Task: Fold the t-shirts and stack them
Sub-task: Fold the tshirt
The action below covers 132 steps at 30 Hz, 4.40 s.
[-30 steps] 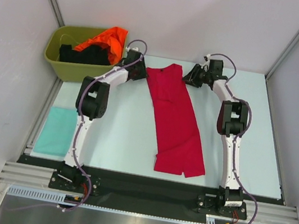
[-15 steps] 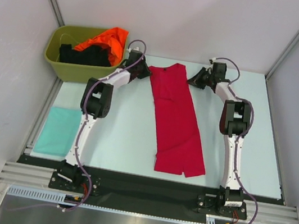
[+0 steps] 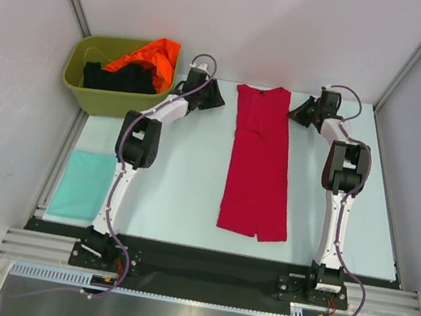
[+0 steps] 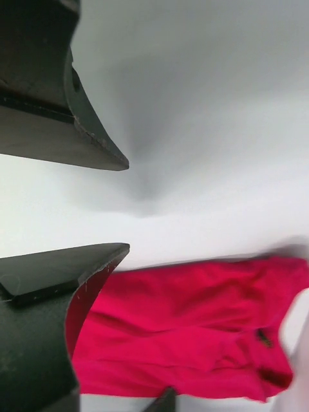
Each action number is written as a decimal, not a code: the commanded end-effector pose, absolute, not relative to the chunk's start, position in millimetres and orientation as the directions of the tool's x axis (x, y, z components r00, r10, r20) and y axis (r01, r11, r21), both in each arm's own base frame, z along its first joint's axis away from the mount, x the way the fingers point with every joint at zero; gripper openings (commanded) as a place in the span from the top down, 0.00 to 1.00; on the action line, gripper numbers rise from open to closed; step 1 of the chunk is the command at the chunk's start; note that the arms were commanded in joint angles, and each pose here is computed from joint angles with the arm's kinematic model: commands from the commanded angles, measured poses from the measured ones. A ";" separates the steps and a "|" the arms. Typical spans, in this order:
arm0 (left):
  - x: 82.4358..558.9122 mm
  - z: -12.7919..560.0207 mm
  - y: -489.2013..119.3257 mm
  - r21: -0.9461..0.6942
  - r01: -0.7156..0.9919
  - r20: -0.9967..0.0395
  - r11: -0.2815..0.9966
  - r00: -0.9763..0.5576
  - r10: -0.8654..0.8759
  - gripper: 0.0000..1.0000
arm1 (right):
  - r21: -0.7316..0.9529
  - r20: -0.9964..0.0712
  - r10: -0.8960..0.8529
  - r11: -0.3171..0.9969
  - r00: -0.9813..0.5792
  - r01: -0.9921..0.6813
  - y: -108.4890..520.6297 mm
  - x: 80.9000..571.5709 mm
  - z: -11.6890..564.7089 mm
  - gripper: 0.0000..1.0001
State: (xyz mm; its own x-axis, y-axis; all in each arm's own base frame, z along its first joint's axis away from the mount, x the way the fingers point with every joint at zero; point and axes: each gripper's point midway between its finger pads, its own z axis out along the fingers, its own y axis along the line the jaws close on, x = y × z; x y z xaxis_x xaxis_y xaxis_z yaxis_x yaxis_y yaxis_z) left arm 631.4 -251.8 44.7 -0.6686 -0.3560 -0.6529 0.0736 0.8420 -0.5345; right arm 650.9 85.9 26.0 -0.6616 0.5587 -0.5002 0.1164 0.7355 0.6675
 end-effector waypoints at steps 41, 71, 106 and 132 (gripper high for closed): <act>201.0 33.6 -326.6 -0.698 0.333 -0.324 0.634 -0.937 0.135 0.46 | 0.402 -0.088 0.474 0.822 -0.876 0.404 81.0 214.0 41.7 0.52; 157.7 2.1 -314.6 -0.707 0.167 -0.139 0.687 -0.986 0.097 1.00 | 0.259 -0.044 0.551 0.812 -0.833 0.523 79.1 157.0 7.5 0.53; 166.4 101.0 -357.6 -0.817 0.148 -0.179 0.558 -0.984 -0.001 1.00 | 0.482 -0.196 0.371 0.842 -0.908 0.241 125.3 196.3 108.1 0.99; 455.7 109.9 -345.7 -0.880 0.050 -0.230 0.473 -0.915 -0.331 1.00 | 0.565 -0.307 0.299 0.821 -0.904 0.080 114.3 483.8 115.0 0.97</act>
